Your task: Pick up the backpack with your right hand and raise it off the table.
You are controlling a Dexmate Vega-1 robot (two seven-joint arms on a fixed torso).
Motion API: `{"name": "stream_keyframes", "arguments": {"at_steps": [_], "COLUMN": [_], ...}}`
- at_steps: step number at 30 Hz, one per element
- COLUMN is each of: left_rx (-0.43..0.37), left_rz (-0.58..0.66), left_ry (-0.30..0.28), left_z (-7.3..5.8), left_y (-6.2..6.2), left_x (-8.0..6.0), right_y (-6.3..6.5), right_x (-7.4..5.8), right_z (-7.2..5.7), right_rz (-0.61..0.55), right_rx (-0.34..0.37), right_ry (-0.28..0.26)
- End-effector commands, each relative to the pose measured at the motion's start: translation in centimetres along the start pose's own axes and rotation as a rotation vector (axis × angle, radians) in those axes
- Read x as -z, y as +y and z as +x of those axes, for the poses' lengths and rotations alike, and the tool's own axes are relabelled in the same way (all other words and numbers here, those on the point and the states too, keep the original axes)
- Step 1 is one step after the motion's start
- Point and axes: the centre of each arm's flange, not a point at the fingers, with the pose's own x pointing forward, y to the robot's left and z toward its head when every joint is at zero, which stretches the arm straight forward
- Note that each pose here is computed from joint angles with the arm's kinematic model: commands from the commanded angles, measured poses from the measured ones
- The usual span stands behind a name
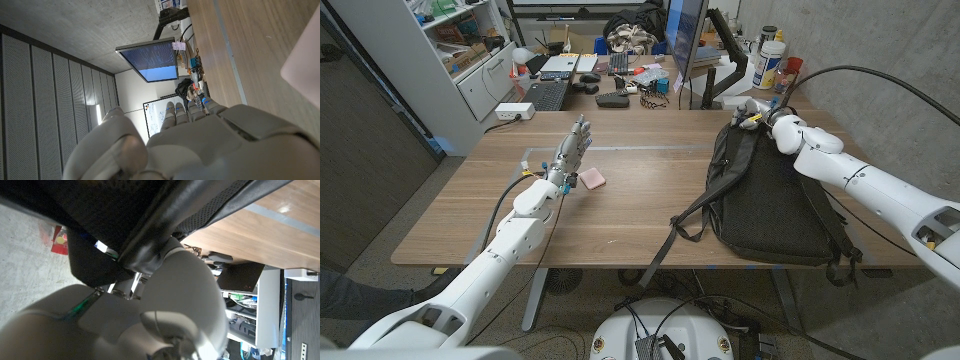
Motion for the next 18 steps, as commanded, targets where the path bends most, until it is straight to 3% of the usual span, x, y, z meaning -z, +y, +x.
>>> {"name": "stream_keyframes", "arguments": {"at_steps": [1, 15, 18], "left_rx": [0.018, 0.032, 0.038], "left_rz": [0.001, 0.009, 0.013], "left_ry": [0.000, -0.004, -0.005], "left_z": [0.3, 0.4, 0.5], "left_y": [-0.2, -0.3, -0.4], "left_x": [-0.1, -0.6, -0.8], "right_y": [-3.8, -7.1, -8.3], "right_x": [-0.5, -1.0, -1.4], "right_z": [-2.8, -5.7, -6.7], "right_rz": [0.019, 0.027, 0.016], "right_rx": [0.106, 0.208, 0.231], "right_ry": [-0.019, -0.027, -0.030]}}
